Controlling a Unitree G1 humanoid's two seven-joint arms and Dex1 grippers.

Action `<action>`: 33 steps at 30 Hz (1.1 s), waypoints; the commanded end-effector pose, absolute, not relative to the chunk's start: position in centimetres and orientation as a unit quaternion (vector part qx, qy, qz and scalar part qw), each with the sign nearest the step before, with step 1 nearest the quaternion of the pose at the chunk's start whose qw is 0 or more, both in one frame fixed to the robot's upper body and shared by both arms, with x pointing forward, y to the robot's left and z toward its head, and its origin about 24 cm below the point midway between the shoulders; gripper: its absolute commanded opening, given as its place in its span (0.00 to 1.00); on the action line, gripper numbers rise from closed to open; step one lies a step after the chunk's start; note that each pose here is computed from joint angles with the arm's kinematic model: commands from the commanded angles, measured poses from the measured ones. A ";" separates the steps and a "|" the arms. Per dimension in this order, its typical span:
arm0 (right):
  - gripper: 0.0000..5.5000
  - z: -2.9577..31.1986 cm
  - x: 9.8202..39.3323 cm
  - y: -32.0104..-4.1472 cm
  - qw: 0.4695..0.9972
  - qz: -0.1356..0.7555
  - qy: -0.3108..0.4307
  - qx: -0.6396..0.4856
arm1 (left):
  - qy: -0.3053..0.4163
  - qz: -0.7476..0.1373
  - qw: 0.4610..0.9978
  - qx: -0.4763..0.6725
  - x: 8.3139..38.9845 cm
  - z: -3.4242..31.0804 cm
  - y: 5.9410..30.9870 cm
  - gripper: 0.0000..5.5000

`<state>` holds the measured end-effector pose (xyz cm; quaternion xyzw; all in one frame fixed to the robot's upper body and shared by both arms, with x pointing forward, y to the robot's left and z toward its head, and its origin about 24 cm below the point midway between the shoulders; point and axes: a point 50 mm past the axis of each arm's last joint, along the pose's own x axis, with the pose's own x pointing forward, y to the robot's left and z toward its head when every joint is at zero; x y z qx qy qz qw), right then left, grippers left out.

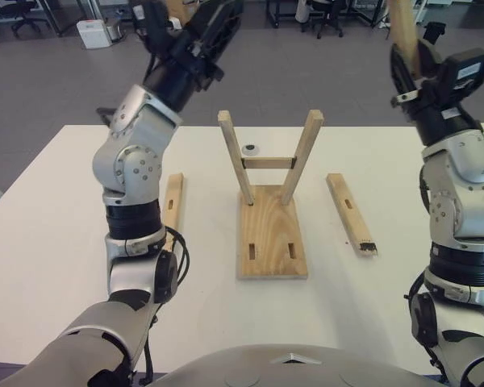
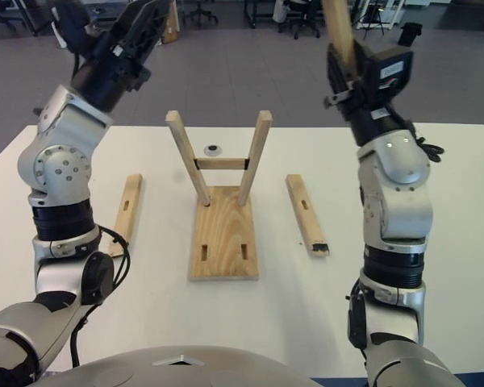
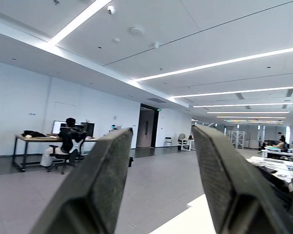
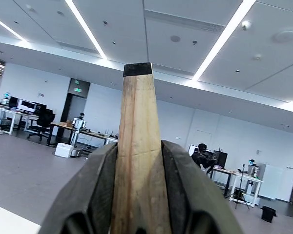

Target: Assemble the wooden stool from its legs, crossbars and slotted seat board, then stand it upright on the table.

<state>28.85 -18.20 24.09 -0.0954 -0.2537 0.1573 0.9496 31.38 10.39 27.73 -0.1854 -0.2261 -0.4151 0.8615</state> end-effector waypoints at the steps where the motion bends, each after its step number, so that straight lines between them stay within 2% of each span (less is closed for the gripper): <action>1: 0.24 24.9 28.2 -14.9 0.918 0.233 -0.290 -0.135 | -0.202 -0.450 0.848 -0.197 31.3 28.2 7.5 0.41; 6: 0.24 24.1 27.7 -13.6 0.901 0.262 -0.313 -0.150 | -0.182 -0.474 0.832 -0.223 31.0 28.2 5.7 0.41; 13: 0.24 23.0 27.2 -13.2 0.889 0.295 -0.318 -0.144 | -0.171 -0.468 0.821 -0.279 31.1 28.7 5.8 0.41; 18: 0.24 22.3 27.1 -14.1 0.896 0.292 -0.310 -0.127 | -0.171 -0.467 0.824 -0.270 31.1 28.5 6.0 0.26; 24: 0.24 22.3 26.8 -13.5 0.893 0.317 -0.310 -0.079 | -0.159 -0.473 0.823 -0.272 30.7 27.6 5.6 0.10; 29: 0.24 21.5 26.4 -13.5 0.882 0.367 -0.285 -0.073 | -0.157 -0.471 0.823 -0.276 30.7 27.4 5.8 0.07; 33: 0.24 21.5 26.7 -14.3 0.890 0.355 -0.276 -0.069 | -0.155 -0.460 0.831 -0.271 30.9 27.1 6.5 0.07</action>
